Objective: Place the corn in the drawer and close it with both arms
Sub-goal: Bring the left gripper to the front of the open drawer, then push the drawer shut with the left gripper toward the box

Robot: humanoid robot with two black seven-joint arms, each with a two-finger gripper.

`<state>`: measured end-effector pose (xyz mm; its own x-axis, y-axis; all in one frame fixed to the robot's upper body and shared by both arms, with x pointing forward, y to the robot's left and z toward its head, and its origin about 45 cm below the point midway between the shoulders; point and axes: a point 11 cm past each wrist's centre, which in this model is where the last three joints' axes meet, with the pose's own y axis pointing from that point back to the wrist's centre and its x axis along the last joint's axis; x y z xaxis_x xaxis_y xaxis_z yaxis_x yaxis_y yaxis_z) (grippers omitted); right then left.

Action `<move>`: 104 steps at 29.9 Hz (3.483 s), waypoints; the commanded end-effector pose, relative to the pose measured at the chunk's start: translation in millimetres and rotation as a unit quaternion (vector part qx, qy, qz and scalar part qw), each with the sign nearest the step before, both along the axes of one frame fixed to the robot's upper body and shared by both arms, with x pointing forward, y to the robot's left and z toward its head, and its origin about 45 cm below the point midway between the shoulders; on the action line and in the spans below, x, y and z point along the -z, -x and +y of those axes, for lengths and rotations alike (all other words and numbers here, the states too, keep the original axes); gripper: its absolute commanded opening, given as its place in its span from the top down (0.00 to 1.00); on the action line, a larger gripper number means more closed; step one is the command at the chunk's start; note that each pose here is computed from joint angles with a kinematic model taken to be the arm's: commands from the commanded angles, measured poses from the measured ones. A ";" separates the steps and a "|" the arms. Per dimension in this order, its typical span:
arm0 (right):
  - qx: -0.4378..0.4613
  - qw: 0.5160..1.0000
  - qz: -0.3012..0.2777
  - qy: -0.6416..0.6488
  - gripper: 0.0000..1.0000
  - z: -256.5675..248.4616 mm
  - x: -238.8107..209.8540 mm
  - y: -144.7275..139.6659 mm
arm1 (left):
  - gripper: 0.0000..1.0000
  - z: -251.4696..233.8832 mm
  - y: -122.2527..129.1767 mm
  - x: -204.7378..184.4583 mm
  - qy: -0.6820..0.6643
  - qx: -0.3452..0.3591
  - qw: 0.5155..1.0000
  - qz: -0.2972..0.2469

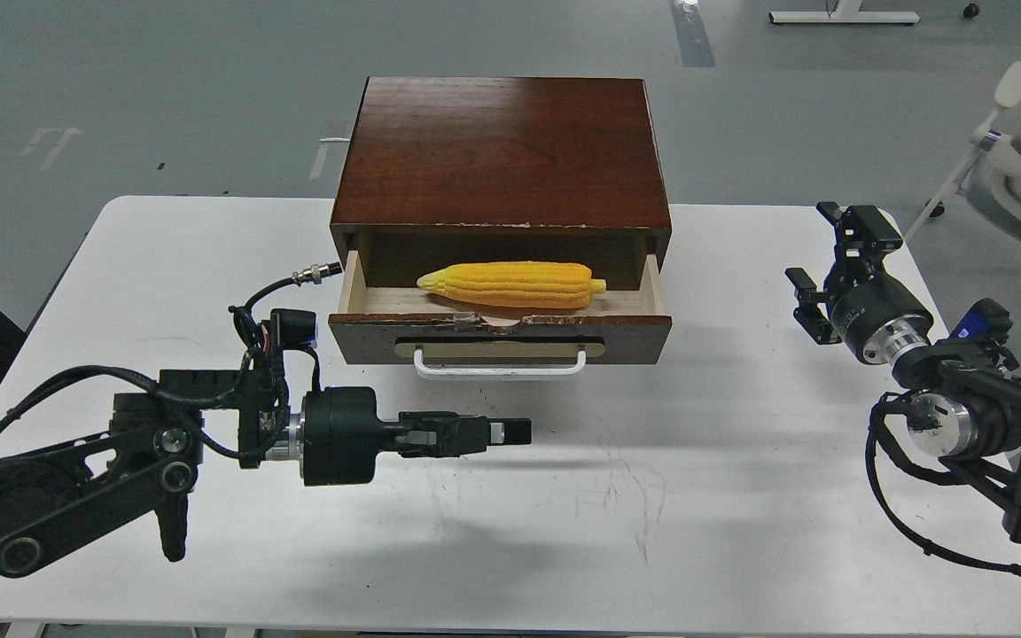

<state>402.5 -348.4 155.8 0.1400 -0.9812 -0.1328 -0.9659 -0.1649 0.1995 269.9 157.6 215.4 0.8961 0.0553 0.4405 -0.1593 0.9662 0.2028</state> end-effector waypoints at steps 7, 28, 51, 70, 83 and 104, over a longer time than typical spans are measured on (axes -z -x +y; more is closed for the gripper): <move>0.001 1.000 0.002 0.000 0.04 -0.4 1.9 1.5 | 1.00 0.4 -15.8 12.8 0.003 -0.035 0.999 0.000; 0.003 1.000 0.009 0.000 0.04 -2.4 7.6 5.8 | 1.00 11.0 -29.2 30.5 -0.025 -0.068 0.997 0.011; 0.003 1.000 0.012 0.000 0.04 -2.6 10.0 7.9 | 1.00 15.9 -44.0 37.8 -0.025 -0.097 0.995 0.022; 0.007 1.000 0.024 0.000 0.04 -5.4 20.5 16.5 | 1.00 15.0 -66.3 40.2 -0.015 -0.130 0.991 0.023; 0.008 1.000 0.029 0.000 0.04 -6.5 24.1 19.6 | 1.00 17.1 -88.6 35.1 -0.010 -0.154 0.988 0.021; 0.009 1.000 0.029 0.002 0.04 -8.2 24.2 20.2 | 1.00 22.8 -105.2 38.9 -0.012 -0.189 0.982 0.017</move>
